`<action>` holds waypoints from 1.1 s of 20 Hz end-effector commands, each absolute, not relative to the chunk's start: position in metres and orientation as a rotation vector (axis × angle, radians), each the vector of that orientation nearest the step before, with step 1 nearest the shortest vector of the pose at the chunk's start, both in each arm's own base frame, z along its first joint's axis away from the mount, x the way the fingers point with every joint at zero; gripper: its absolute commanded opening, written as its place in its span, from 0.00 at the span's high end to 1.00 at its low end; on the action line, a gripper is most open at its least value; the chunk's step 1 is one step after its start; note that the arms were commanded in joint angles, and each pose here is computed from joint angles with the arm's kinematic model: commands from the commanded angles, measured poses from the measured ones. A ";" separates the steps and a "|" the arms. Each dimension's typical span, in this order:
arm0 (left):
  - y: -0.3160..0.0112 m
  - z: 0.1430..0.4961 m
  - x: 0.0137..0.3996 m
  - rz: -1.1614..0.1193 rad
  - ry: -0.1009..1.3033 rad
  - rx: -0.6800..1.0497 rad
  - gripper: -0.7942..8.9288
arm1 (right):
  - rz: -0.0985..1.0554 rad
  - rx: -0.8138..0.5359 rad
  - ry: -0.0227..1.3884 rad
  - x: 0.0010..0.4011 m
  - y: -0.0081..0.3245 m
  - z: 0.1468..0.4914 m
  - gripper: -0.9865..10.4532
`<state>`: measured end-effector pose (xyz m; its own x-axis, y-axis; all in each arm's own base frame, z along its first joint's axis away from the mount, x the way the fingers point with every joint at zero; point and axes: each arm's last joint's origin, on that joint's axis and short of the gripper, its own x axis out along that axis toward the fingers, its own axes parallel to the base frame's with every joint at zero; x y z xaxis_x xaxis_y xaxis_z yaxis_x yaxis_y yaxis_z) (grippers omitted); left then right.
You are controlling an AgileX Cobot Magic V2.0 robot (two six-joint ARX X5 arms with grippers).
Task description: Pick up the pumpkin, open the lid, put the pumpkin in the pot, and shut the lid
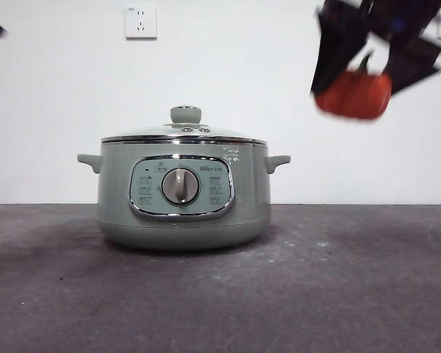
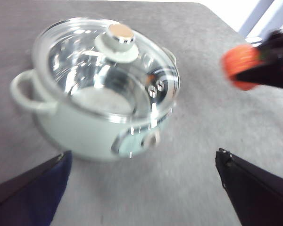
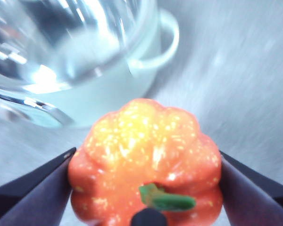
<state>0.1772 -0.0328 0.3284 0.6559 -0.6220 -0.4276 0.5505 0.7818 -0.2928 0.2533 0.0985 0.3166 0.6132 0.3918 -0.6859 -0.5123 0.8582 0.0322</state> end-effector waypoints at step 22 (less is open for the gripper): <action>-0.157 0.290 0.380 -0.693 0.602 0.039 0.14 | 0.635 -0.123 0.722 0.179 0.083 0.356 0.92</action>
